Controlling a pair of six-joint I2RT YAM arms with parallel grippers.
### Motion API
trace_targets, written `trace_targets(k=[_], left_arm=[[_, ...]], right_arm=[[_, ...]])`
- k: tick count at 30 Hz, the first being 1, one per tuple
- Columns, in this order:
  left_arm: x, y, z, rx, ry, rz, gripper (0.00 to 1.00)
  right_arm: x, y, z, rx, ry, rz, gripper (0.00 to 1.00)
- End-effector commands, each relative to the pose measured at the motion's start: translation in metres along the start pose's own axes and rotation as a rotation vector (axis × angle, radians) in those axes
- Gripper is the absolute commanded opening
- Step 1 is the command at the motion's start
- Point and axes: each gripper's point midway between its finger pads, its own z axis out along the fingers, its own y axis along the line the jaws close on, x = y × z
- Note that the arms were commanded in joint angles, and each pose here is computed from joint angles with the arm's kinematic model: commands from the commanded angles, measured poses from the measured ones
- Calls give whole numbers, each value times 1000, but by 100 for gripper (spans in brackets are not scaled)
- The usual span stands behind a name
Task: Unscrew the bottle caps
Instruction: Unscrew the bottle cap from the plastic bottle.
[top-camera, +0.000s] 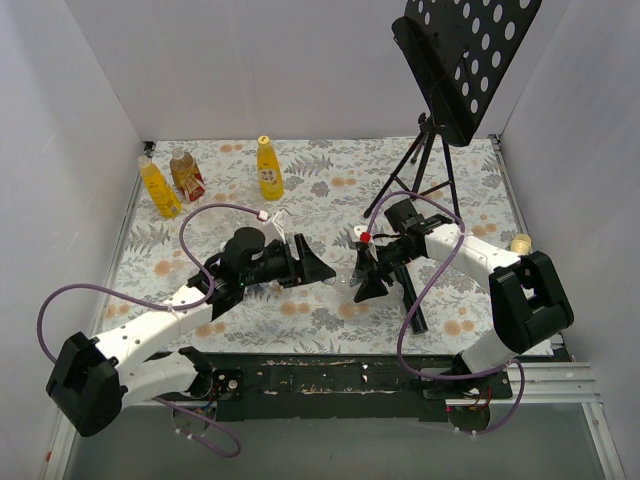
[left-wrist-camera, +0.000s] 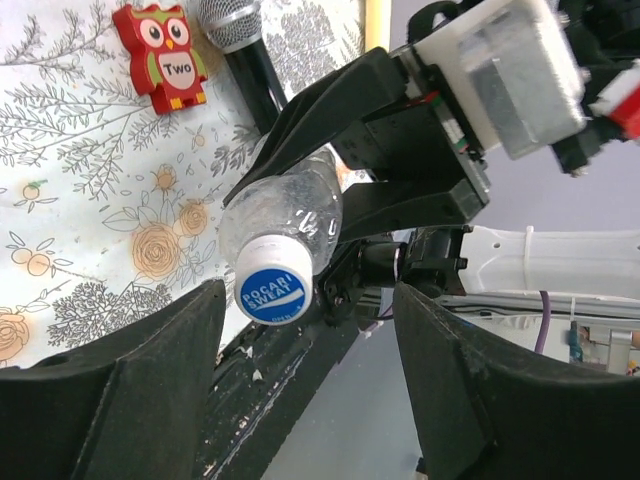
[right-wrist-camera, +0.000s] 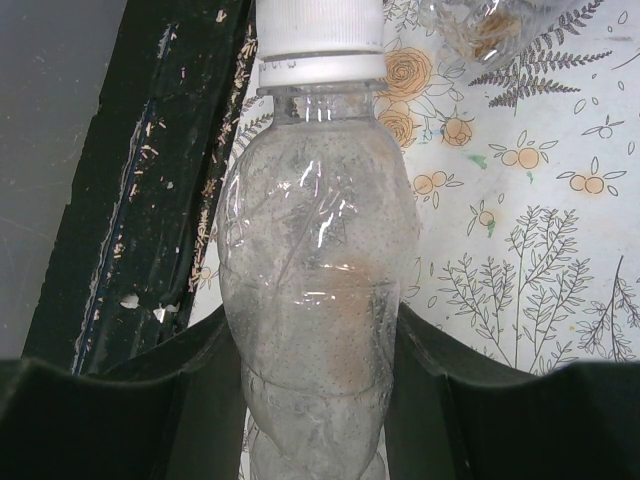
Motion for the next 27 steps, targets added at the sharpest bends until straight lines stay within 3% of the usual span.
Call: trace_targets(k=[1,5,10,14,16,21,27], left_arm=[[2,-11,7,58,42,-12,65],[8,-5,11,49,75,-19,57],[11,-2,14,52,88,-10,34],[14,-2,16,71,101,28,0],[15,-2,15,85,113,98,0],[11,-8,0,162,88,510,0],[22,-20,-20,435,86,1240,0]], right_arm=[[-8,2,-4,2,-14,-14,9],[-8,2,-3,1,-12,-15,9],[-8,2,-3,-1,-13,-11,9],[-7,2,-3,0,-13,-9,9],[-8,2,-3,0,-13,-10,9],[-8,3,-3,-3,-16,-10,9],[-9,4,-3,-6,-18,-11,9]])
